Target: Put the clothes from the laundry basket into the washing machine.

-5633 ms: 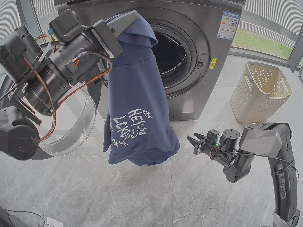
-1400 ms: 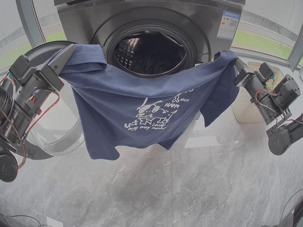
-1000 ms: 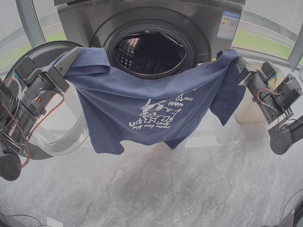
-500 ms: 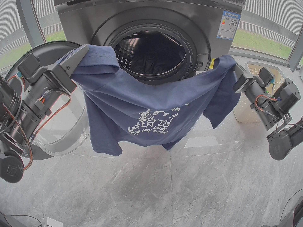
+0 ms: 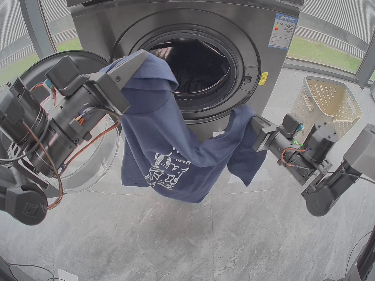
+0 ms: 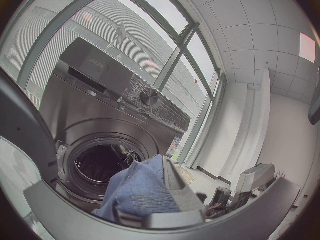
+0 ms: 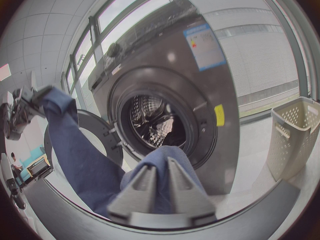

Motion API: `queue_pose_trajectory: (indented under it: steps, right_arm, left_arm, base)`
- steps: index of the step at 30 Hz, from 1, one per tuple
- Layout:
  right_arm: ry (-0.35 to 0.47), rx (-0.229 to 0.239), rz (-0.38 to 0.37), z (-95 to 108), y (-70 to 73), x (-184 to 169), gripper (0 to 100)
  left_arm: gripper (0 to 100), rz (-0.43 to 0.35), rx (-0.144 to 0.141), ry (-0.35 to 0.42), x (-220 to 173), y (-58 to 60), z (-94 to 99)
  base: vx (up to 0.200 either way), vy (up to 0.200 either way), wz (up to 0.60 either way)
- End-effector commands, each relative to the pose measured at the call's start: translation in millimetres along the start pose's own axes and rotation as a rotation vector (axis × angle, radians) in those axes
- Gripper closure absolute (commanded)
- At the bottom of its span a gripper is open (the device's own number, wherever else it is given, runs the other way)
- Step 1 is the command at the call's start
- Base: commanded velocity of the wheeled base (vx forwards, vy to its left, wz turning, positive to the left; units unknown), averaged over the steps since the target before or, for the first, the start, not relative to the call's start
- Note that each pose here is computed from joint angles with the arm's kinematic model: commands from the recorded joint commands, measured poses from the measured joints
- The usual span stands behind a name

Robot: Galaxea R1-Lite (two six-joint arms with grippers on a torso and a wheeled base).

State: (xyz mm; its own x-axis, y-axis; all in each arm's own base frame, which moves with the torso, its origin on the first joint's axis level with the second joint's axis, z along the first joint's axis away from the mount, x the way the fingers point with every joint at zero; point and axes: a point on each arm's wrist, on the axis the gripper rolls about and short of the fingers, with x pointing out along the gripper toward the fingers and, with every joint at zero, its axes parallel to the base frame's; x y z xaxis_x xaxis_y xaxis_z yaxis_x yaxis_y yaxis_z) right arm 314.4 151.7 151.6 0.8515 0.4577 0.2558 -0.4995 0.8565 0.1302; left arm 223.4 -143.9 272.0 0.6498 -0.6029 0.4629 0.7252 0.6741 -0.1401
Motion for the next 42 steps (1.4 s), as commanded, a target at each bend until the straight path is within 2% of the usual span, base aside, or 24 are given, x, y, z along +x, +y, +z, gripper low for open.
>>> queue_pose_trajectory:
  steps: [1, 6, 9, 11, 18, 24, 30, 36, 40, 42]
  right_arm:
    - [0.129, 0.006, 0.031, -55, 10.3, 10, 0]
    - [0.259, -0.002, 0.046, -103, 15.5, 6, 0]
    - [0.307, -0.001, 0.050, -123, 16.6, 4, 0]
    - [0.321, 0.002, 0.057, -128, 19.4, 3, 0]
    - [0.340, 0.017, 0.150, -133, 39.8, 0, 0]
    - [0.309, 0.023, 0.200, -129, 53.8, 6, 0]
    - [0.248, 0.023, 0.222, -124, 61.4, 20, 0]
    - [0.196, 0.022, 0.265, -130, 66.7, 38, 0]
    - [0.190, 0.028, 0.331, -135, 69.7, 43, 0]
    - [0.194, 0.037, 0.374, -135, 78.0, 41, 0]
  left_arm:
    - [100, -0.039, -0.026, 0.017, 22, -5.4, -17.5]
    - [100, -0.065, -0.034, -0.005, 31, -11.5, -18.3]
    - [100, -0.069, -0.032, -0.022, 33, -12.3, -15.6]
    - [100, -0.070, -0.033, -0.026, 34, -12.6, -14.3]
    - [100, -0.069, -0.032, -0.031, 33, -12.6, -12.5]
    - [100, -0.070, -0.030, -0.037, 32, -12.7, -10.1]
    - [100, -0.075, -0.031, -0.041, 32, -14.1, -8.3]
    - [100, -0.077, -0.028, -0.051, 31, -15.1, -4.2]
    - [100, -0.076, -0.027, -0.053, 31, -15.1, -2.5]
    - [100, -0.074, -0.026, -0.055, 31, -14.7, -1.9]
  base:
    - [0.000, 0.000, 0.00]
    - [0.000, 0.000, 0.00]
    - [0.000, 0.000, 0.00]
    - [0.000, 0.000, 0.00]
    - [0.000, 0.000, 0.00]
    - [0.000, 0.000, 0.00]
    - [0.000, 0.000, 0.00]
    - [0.000, 0.000, 0.00]
    - [0.000, 0.000, 0.00]
    - [0.000, 0.000, 0.00]
